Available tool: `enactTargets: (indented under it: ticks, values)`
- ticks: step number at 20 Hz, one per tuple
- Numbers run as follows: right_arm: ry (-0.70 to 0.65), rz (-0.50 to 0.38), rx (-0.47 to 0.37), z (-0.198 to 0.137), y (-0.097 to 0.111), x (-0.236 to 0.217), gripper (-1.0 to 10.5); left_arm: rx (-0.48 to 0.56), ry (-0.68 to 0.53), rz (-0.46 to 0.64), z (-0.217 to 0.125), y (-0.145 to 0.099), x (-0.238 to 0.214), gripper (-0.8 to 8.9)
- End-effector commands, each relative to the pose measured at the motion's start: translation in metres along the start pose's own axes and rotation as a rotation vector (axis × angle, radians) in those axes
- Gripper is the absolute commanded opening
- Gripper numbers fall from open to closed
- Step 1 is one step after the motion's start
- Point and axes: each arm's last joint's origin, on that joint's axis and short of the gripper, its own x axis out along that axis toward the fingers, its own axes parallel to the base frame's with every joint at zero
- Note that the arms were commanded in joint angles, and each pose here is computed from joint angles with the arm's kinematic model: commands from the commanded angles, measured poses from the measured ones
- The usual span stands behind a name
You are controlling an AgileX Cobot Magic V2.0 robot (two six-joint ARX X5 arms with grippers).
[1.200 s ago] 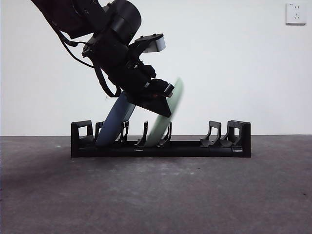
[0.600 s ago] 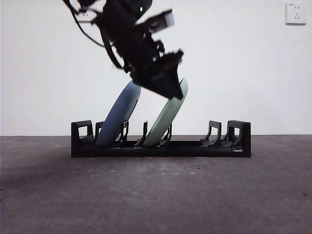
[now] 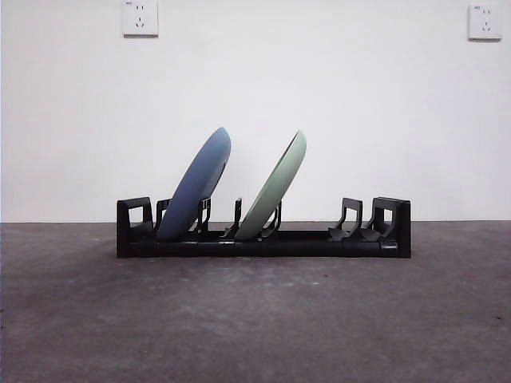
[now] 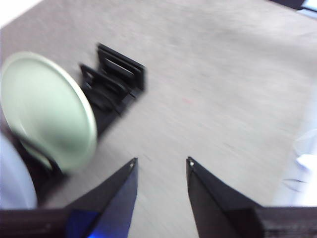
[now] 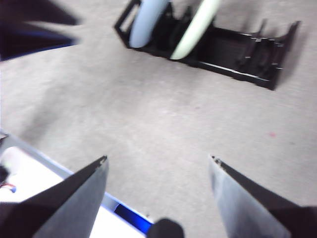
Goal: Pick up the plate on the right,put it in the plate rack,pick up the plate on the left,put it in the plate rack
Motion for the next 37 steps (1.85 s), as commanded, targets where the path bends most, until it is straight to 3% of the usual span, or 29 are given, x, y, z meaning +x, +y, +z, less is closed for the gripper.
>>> enactTargets:
  ticks: [1, 5, 11, 17, 18, 20, 21, 25, 27, 31, 37]
  values:
    - [0.024, 0.021, -0.013, -0.003, 0.0, 0.001, 3.4, -0.062, -0.001, -0.039, -0.011, -0.015, -0.042, 1.57]
    - [0.025, 0.024, -0.016, -0.003, 0.001, 0.001, 3.4, -0.1, -0.036, -0.036, -0.032, -0.033, -0.103, 1.57]
    - [0.025, 0.024, -0.016, -0.003, 0.0, 0.001, 3.4, -0.105, -0.032, -0.036, -0.057, -0.048, -0.145, 1.57]
    - [0.025, 0.023, -0.015, -0.003, 0.0, 0.001, 3.4, -0.115, 0.006, -0.04, -0.06, -0.048, -0.143, 1.52]
    - [0.025, 0.023, -0.015, -0.003, 0.0, 0.001, 2.9, -0.114, 0.008, -0.04, -0.06, -0.047, -0.143, 1.44]
    - [0.025, 0.024, -0.016, -0.003, 0.0, 0.001, 0.4, -0.109, 0.012, -0.04, -0.059, -0.047, -0.141, -0.23]
    - [0.025, 0.024, -0.017, -0.003, 0.0, 0.001, -0.2, -0.108, 0.012, -0.04, -0.058, -0.047, -0.14, -0.08]
    - [0.026, 0.022, -0.014, -0.003, 0.0, 0.001, -0.1, -0.108, 0.011, -0.04, -0.058, -0.046, -0.14, -0.06]
    - [0.026, 0.02, 0.044, -0.003, 0.0, 0.001, 0.0, -0.109, 0.016, -0.04, -0.058, -0.046, -0.139, -0.04]
    - [0.034, 0.01, 0.041, -0.001, -0.001, 0.004, 0.0, -0.113, 0.027, -0.041, -0.057, -0.045, -0.135, -0.04]
    - [0.084, -0.095, 0.053, 0.007, -0.01, 0.019, 0.0, -0.127, 0.075, -0.045, -0.057, -0.044, -0.129, -0.04]
